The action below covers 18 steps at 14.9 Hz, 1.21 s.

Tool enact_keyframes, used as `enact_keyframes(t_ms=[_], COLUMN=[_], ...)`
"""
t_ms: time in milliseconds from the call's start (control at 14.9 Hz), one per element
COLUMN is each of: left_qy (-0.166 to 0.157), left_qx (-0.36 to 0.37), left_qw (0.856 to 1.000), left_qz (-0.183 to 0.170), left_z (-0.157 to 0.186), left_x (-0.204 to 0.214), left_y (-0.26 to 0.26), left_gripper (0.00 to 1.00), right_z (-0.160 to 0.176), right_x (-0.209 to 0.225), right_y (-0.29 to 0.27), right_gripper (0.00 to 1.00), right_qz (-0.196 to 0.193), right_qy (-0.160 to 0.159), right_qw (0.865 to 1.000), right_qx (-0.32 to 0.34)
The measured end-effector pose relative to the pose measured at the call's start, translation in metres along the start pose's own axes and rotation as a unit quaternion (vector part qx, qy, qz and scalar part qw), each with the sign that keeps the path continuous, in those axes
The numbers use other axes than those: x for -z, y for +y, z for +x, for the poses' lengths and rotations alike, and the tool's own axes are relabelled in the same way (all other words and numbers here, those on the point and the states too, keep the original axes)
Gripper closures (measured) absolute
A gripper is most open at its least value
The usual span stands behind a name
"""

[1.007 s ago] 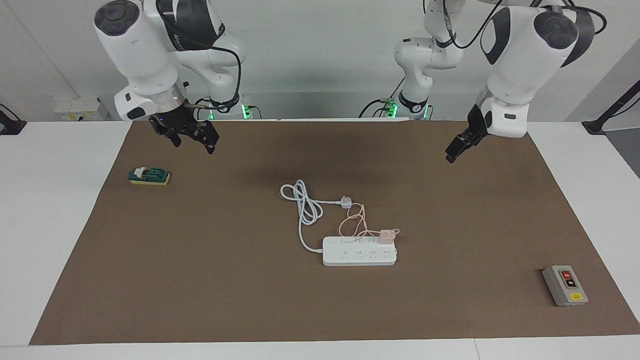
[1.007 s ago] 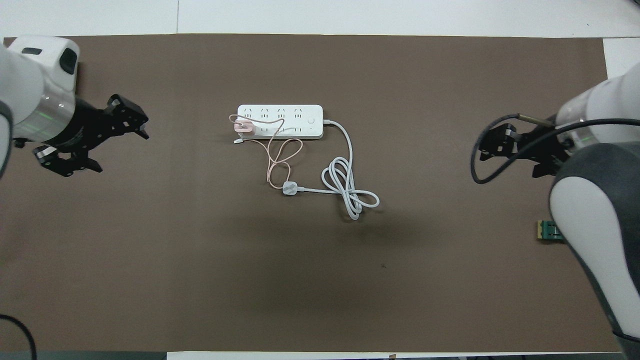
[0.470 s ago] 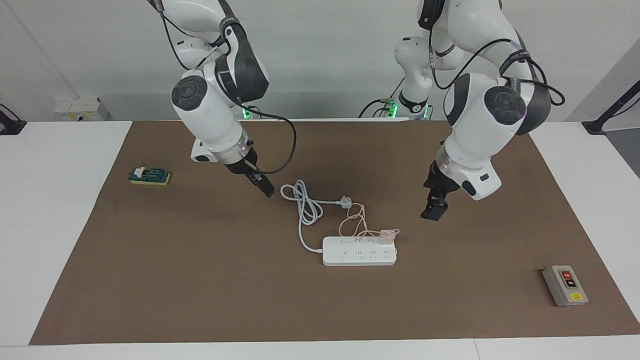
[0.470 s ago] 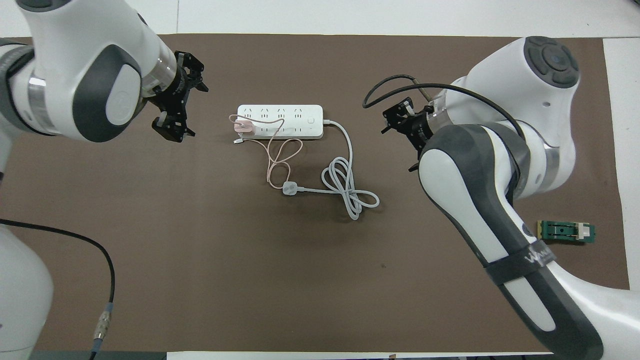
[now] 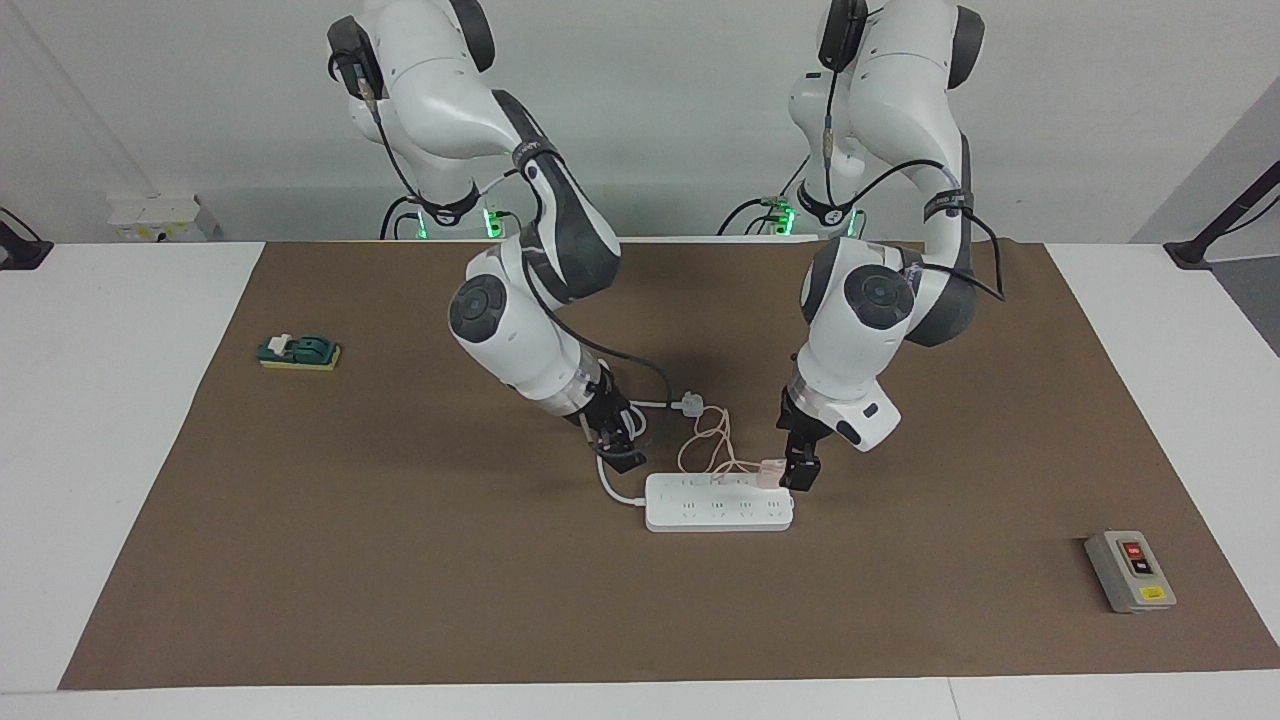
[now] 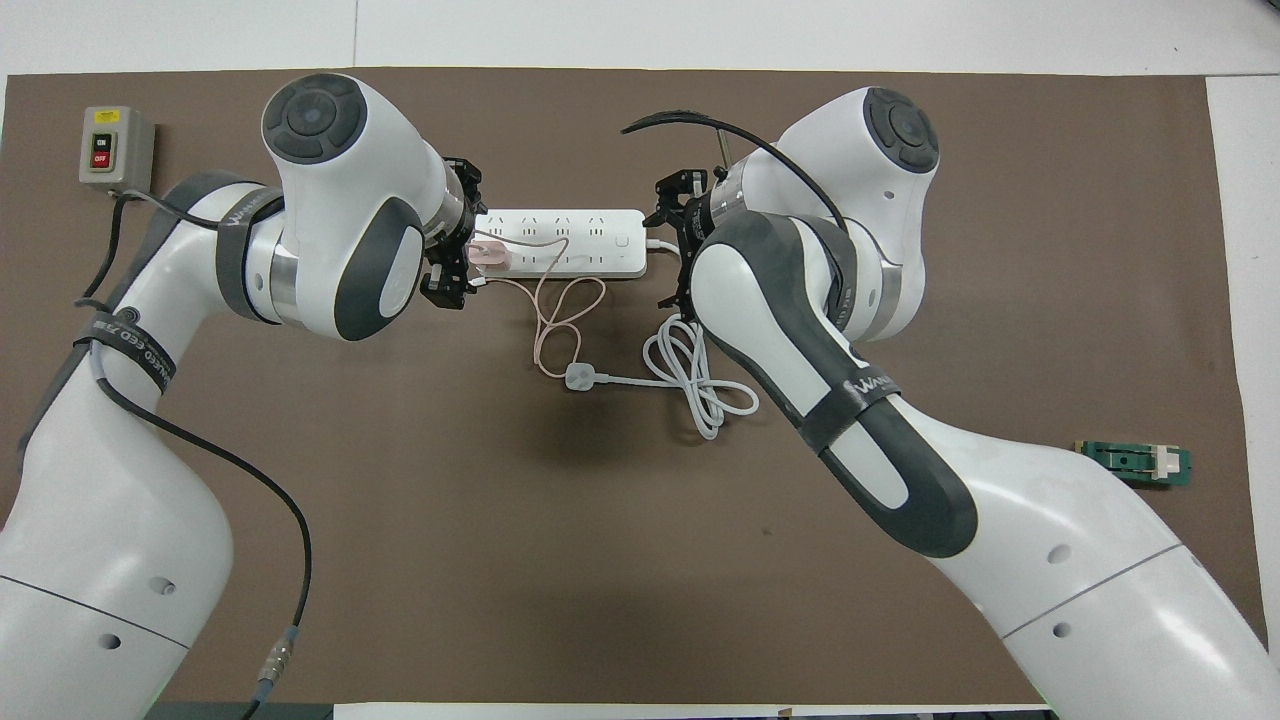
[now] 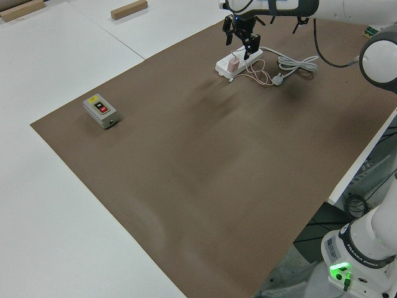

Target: Unplug charger and place it aside

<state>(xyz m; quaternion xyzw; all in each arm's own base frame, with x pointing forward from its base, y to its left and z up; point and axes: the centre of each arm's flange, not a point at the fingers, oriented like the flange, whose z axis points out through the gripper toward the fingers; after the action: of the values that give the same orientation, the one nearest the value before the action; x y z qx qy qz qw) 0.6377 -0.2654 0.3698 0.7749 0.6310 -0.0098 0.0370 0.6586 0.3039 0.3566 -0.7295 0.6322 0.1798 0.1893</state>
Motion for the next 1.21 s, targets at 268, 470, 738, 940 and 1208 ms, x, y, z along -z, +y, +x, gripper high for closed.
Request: enact_keyframes(t_ms=[268,470,738,940,1208], left_qy=[0.003,0.003,0.004,0.011,0.013], left_qx=[-0.002,-0.004,-0.001,0.007,0.015], left_qw=[1.0,1.0,1.0,1.0,1.0], left_qz=[-0.007,-0.009,-0.012,-0.018,-0.021], left_z=[0.002,-0.003,-0.013,-0.01,-0.009], left_x=[-0.01,-0.009,-0.017,-0.029,-0.032], left_y=[-0.01,-0.012,-0.017,-0.02,-0.021], left_gripper=[0.0,0.0,0.0,0.0,0.07], right_z=[0.009,0.006,0.007,0.01,0.013], right_x=[-0.046,-0.076,-0.091,-0.094,-0.094], right_y=[-0.014,-0.03,-0.043,-0.05,-0.054], right_gripper=[0.0,0.0,0.0,0.0,0.0], right_qz=[-0.001,-0.001,0.006,0.013,0.013], right_qy=[-0.048,-0.053,-0.058,-0.059,-0.061], right_qw=[0.997,0.997,0.997,0.997,0.997], right_qx=[-0.055,-0.06,-0.056,-0.054,-0.054])
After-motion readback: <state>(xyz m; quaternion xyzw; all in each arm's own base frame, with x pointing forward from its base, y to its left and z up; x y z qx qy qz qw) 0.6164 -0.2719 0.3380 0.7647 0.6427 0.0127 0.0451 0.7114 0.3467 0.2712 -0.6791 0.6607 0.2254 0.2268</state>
